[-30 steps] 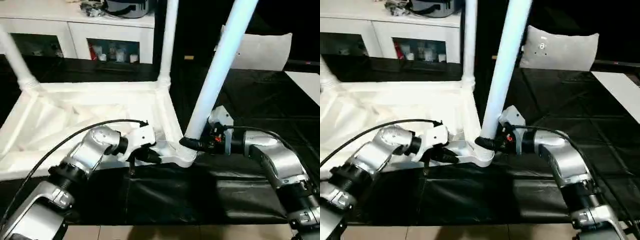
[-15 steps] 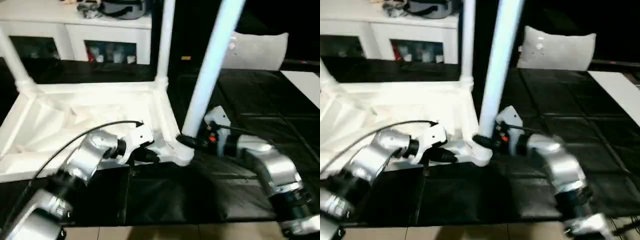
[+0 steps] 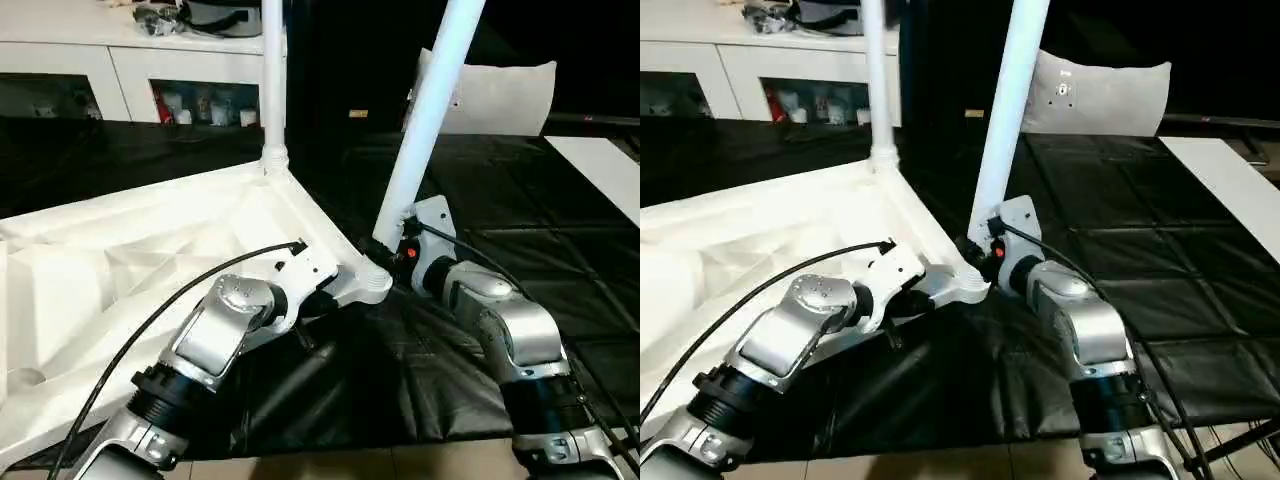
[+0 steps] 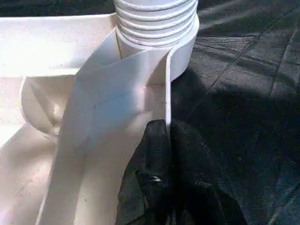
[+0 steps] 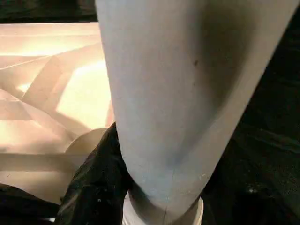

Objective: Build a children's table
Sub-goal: Rotate leg to tighten

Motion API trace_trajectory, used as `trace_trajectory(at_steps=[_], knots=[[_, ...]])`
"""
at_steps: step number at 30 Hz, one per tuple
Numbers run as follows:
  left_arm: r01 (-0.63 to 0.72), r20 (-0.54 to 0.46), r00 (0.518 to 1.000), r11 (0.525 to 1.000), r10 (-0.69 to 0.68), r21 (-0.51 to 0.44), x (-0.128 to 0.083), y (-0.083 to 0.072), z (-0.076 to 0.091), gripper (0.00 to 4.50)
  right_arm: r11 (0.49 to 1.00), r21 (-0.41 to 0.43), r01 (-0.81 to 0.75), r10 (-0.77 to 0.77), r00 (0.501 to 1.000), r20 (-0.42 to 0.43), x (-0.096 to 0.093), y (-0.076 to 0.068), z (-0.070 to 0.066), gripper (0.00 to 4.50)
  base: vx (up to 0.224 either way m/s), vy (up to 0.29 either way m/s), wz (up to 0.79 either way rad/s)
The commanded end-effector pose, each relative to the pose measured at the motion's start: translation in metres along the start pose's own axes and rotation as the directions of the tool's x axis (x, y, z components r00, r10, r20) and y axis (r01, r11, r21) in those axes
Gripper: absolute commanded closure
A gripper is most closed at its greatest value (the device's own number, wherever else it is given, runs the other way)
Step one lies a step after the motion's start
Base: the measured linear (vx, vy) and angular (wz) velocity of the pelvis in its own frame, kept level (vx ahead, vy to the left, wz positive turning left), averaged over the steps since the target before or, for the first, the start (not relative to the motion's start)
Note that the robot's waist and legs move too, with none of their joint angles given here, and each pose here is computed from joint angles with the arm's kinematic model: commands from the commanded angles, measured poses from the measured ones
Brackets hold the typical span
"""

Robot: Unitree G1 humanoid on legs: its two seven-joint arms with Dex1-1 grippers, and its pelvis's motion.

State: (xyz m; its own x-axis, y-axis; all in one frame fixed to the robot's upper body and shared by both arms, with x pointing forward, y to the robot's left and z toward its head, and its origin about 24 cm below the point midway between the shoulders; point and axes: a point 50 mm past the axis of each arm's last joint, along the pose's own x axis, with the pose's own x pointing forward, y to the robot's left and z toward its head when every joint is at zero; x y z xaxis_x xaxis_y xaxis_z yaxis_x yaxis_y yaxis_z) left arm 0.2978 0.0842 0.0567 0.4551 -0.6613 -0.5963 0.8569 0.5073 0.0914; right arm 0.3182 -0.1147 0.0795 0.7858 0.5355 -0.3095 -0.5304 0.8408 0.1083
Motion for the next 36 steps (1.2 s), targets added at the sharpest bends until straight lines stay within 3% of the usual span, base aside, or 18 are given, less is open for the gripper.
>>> trace_trajectory(at_steps=[1,10,11,12,14,16,24,31,36], knots=[[0.014,0.009,1.000,0.999,-0.014,0.033,0.002,-0.005,0.005,4.50,0.997,0.070,0.011,0.003,0.980,-0.198,0.006,0.005,-0.040,2.66,0.000,0.000,0.00],[0.001,0.020,1.000,0.999,-0.002,0.039,0.001,-0.002,0.008,4.50,0.996,0.069,0.047,-0.035,0.986,-0.161,0.007,0.000,-0.038,2.66,0.000,0.000,0.00],[-0.001,0.020,1.000,0.999,0.000,0.039,0.001,-0.002,0.008,4.50,0.996,0.073,0.045,-0.033,0.987,-0.160,0.007,0.000,-0.038,2.10,0.000,0.000,0.00],[-0.009,0.022,1.000,0.999,0.008,0.041,0.000,-0.001,0.008,4.50,0.996,0.073,0.046,-0.034,0.987,-0.159,0.007,0.000,-0.038,1.96,0.000,0.000,0.00],[-0.024,0.029,0.999,0.999,0.023,0.041,0.000,0.001,0.009,4.50,0.996,0.078,0.044,-0.032,0.987,-0.158,0.005,-0.001,-0.039,1.96,0.000,0.000,0.00],[-0.030,0.030,0.999,0.999,0.029,0.039,-0.001,0.003,0.009,4.50,0.996,0.074,0.042,-0.029,0.987,-0.158,0.003,-0.003,-0.040,1.61,0.000,0.000,0.00],[0.009,0.055,0.998,0.998,-0.013,0.070,-0.004,0.006,0.008,4.50,0.999,0.005,-0.036,0.036,0.992,-0.124,-0.010,-0.010,-0.040,0.96,0.000,0.000,0.00],[0.144,-0.008,0.989,0.975,-0.144,0.171,-0.011,0.008,-0.009,4.50,0.974,-0.096,-0.205,0.198,0.978,-0.071,-0.032,-0.027,-0.025,0.30,0.000,0.000,0.00],[0.226,-0.051,0.974,0.947,-0.220,0.228,-0.017,0.010,-0.019,4.50,0.948,-0.161,-0.276,0.266,0.961,-0.081,-0.045,-0.036,-0.019,0.08,0.000,0.000,0.00]])
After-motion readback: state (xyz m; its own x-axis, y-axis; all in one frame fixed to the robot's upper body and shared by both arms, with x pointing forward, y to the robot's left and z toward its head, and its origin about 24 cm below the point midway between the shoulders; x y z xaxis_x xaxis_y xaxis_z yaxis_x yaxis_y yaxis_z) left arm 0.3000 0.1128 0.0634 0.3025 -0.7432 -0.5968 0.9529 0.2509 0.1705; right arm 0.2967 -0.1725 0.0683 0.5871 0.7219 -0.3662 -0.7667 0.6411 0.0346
